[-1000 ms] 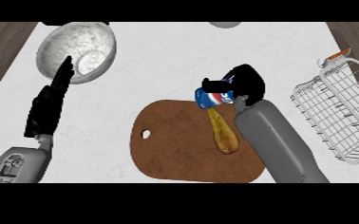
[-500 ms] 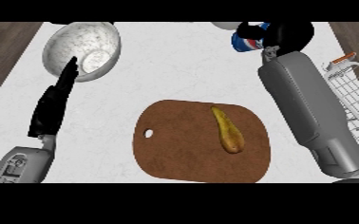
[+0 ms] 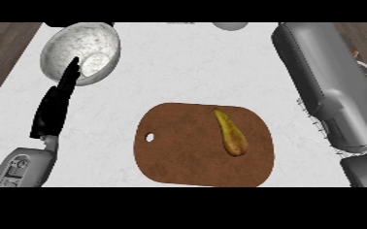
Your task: Pick the can from the cutting board and place it in the tiered basket
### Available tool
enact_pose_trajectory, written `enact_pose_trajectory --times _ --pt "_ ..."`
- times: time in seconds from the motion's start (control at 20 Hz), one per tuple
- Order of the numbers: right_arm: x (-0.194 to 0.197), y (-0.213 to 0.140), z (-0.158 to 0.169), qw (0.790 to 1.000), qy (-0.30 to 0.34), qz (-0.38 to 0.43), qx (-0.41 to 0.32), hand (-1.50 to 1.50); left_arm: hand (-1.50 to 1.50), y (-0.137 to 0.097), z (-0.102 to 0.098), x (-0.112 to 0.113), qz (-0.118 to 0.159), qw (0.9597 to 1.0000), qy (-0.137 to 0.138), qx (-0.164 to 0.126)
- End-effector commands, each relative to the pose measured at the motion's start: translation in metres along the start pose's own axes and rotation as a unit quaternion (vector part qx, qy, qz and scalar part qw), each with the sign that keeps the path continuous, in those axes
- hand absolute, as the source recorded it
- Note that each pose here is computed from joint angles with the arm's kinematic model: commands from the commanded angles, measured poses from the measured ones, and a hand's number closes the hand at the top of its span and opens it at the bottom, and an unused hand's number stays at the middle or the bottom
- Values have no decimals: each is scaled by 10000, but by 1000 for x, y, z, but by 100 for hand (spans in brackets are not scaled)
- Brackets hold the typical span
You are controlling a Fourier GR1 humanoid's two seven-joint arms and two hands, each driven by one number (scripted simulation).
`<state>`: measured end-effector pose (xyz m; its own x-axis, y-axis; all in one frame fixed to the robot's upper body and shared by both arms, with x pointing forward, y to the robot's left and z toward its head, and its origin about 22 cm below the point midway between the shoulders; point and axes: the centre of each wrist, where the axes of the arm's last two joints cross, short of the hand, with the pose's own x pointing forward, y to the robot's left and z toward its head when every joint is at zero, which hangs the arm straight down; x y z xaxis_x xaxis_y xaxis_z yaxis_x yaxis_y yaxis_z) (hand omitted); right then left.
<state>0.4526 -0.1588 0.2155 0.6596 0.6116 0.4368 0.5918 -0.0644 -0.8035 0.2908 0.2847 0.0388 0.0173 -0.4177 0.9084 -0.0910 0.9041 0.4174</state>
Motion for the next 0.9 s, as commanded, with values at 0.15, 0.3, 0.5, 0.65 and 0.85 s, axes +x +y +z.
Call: enact_pose_trajectory --times 0.15,0.3,0.5,0.65,0.85 --pt "22 -30 -21 9913 1305 -185 -3 150 0 11 3 3 49 10000 -5 69" --pt "16 -29 -31 9931 1161 182 -18 150 0 5 5 -6 -2 9998 71 188" --pt "-1 -15 -45 9923 1081 602 -62 150 0 6 13 -22 58 9998 81 158" --pt "-21 -14 -70 9853 1157 1247 -143 150 0 13 -1 -6 27 9998 89 196" --pt "-52 18 -70 9650 1329 2246 -276 150 0 8 16 -21 35 9998 157 143"
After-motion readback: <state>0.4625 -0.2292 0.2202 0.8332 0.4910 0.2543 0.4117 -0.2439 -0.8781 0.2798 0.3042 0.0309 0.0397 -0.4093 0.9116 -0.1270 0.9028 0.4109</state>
